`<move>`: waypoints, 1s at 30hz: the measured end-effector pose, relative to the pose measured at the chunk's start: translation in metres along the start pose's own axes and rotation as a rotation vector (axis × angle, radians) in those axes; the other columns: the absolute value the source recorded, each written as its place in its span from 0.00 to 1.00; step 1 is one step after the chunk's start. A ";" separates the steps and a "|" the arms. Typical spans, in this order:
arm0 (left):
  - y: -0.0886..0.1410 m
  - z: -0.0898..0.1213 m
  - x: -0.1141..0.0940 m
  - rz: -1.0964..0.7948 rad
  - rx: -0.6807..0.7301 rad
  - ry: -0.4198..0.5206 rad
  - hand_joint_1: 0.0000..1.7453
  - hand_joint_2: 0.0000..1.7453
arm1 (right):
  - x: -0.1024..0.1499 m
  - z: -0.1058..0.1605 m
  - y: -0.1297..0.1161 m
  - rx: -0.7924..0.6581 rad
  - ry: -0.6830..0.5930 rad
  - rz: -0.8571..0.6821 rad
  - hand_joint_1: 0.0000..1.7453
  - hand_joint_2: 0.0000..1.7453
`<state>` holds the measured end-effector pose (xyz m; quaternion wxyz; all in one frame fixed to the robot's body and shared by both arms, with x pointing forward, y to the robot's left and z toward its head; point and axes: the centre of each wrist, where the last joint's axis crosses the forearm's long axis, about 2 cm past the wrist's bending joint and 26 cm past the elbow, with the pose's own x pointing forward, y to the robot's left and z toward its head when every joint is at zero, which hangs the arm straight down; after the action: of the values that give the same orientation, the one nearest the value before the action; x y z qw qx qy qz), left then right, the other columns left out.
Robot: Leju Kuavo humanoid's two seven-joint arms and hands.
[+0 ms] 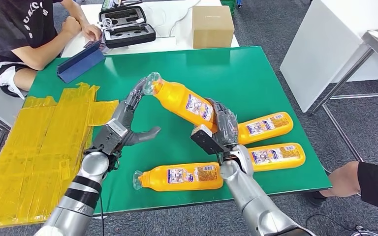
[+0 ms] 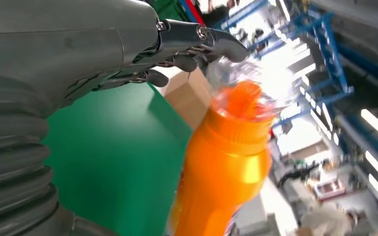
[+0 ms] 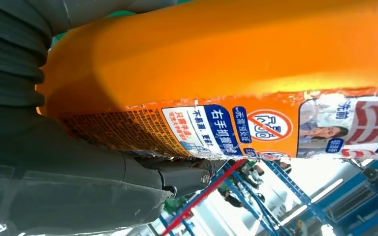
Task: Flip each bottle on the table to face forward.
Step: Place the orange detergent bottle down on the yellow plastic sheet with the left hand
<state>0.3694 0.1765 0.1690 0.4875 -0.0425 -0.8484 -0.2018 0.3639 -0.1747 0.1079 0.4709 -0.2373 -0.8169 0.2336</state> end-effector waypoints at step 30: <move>0.000 -0.020 -0.008 0.472 -0.126 0.004 0.00 1.00 | 0.042 0.010 0.039 0.042 -0.062 -0.093 1.00 1.00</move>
<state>0.3899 0.1700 0.1713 0.5192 -0.2693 -0.7999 -0.1349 0.3428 -0.1210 0.1072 0.4606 -0.1818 -0.8362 0.2356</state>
